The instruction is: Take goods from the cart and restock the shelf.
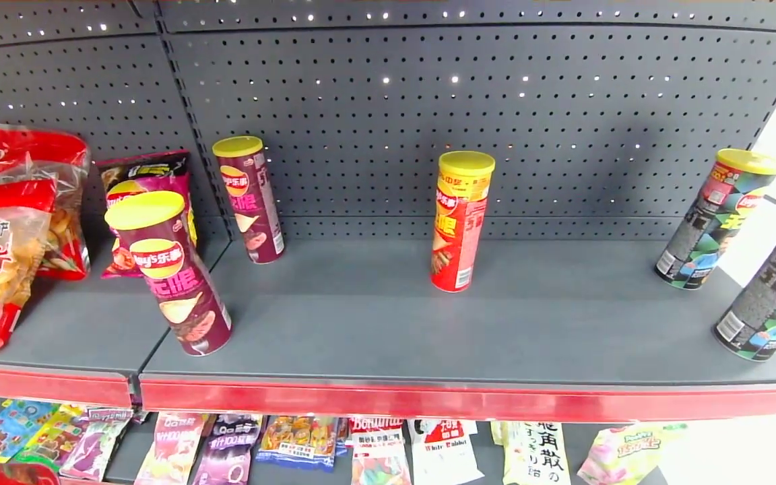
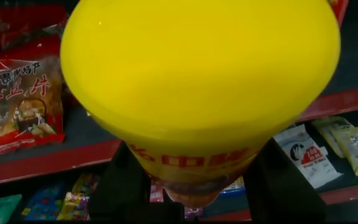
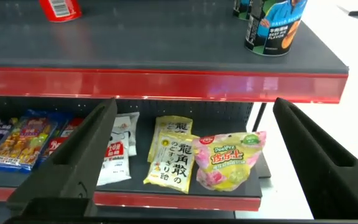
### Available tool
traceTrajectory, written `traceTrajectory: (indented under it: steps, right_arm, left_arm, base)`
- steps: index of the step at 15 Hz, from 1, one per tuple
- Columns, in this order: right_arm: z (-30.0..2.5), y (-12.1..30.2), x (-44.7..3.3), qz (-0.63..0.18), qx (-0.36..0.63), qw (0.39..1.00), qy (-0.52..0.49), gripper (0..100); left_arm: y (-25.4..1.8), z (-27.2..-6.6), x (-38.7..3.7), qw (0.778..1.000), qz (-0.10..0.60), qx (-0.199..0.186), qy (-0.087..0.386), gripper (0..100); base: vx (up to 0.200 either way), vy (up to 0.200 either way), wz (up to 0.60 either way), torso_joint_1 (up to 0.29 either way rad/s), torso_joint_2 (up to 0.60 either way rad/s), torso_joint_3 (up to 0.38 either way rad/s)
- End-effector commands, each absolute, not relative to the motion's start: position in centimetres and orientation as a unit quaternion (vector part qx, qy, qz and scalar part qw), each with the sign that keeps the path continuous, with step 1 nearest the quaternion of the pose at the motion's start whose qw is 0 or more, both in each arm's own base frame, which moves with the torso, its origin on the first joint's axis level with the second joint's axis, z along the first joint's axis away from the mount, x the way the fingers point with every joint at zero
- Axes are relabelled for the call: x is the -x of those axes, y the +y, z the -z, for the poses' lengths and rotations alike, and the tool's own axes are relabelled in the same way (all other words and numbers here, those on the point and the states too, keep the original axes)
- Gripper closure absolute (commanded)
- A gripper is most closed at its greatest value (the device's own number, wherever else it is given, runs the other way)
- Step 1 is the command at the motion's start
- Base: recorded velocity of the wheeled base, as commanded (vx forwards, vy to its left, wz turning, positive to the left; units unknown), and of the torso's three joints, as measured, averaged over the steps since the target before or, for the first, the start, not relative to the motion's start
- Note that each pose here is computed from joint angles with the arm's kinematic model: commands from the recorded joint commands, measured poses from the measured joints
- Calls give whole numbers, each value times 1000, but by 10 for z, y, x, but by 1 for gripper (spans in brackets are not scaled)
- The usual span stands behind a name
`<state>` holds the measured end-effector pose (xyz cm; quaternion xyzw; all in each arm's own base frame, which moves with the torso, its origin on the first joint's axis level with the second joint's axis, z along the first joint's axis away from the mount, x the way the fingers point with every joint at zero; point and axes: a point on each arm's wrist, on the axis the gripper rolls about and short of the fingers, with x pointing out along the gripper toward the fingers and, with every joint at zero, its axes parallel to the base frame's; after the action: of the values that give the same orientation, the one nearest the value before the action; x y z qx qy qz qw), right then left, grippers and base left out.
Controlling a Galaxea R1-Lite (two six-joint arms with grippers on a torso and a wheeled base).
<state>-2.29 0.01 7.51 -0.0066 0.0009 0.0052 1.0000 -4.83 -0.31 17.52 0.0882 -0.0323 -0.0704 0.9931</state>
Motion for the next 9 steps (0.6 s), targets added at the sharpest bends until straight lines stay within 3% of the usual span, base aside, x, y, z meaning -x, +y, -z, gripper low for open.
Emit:
traceTrajectory:
  steps: [1, 4, 5, 7, 9]
  right_arm:
    - [-77, 0, 23, -10, 13, 1000, -5, 0]
    - [-170, 2, 19, -55, 3, 998, -40, 0]
    - [-201, 3, 11, -105, 8, 994, -41, 0]
    - [-204, 7, -4, -199, 66, 978, -18, 0]
    - [-233, 14, -41, -244, 66, 967, 19, 0]
  left_arm:
    - [-3, -166, 62, 992, 76, -89, -46, 100]
    - [-3, -165, 66, 993, 78, -80, -47, 100]
    - [-3, -166, 66, 994, 78, -65, -46, 100]
    - [-3, -169, 66, 995, 78, -52, -46, 100]
    - [-2, -167, 65, 995, 73, -49, -41, 100]
  base:
    - [0, 0, 0, 0, 0, 0]
    - [0, 0, 0, 0, 0, 0]
    - [0, 0, 0, 0, 0, 0]
    - [0, 0, 0, 0, 0, 0]
    - [0, 0, 0, 0, 0, 0]
